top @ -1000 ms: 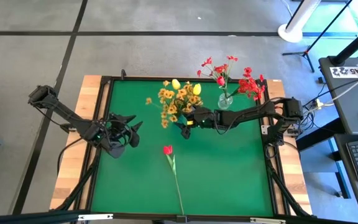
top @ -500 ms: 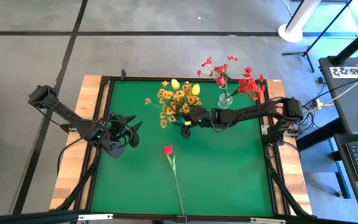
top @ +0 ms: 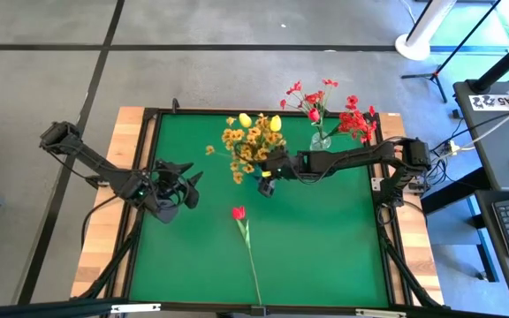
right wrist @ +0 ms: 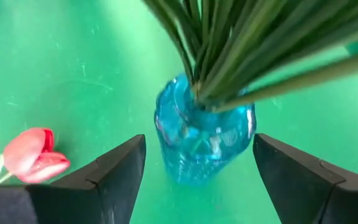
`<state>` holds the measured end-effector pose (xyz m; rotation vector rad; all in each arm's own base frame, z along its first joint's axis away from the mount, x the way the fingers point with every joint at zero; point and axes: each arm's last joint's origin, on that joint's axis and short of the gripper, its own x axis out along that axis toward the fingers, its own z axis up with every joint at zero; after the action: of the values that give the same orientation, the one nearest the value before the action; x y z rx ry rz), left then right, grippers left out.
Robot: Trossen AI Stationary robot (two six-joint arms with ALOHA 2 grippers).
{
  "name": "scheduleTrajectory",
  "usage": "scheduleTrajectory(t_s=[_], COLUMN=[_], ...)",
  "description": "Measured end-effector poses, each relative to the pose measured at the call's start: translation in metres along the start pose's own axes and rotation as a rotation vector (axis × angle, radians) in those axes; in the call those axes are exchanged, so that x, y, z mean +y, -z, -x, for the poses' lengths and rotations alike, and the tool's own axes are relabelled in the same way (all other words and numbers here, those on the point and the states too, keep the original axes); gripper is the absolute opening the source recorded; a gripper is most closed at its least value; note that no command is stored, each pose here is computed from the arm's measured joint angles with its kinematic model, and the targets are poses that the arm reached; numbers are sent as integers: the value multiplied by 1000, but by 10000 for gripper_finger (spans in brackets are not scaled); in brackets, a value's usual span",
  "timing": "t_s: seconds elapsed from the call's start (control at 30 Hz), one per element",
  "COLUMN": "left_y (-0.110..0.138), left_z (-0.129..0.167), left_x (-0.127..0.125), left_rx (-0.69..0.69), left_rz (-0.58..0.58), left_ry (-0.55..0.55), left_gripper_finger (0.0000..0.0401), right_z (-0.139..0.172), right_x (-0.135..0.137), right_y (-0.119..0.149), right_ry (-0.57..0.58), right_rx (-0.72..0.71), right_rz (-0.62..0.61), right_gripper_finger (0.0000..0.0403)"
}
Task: Sort flowers into vase by color
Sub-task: Put the red flower into the transparent vase
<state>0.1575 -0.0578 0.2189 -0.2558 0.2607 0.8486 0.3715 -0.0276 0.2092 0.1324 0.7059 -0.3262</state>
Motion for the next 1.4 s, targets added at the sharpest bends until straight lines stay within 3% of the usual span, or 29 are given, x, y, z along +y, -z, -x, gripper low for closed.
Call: scheduleTrajectory(t_s=[0.73, 1.13, 1.4], left_y=[0, 0, 0], left_z=[-1, -1, -1], left_x=[1, 1, 1], left_rx=[19, 19, 22], left_rz=[-6, -5, -3], left_ry=[-3, -2, 0], left_gripper_finger=[218, 218, 218], right_z=[7, 40, 54], right_x=[14, 9, 6], right_y=[12, -7, -10], right_ry=[36, 46, 54], right_rx=[81, -24, -20], right_rz=[19, -9, -23], right_gripper_finger=[296, 296, 296])
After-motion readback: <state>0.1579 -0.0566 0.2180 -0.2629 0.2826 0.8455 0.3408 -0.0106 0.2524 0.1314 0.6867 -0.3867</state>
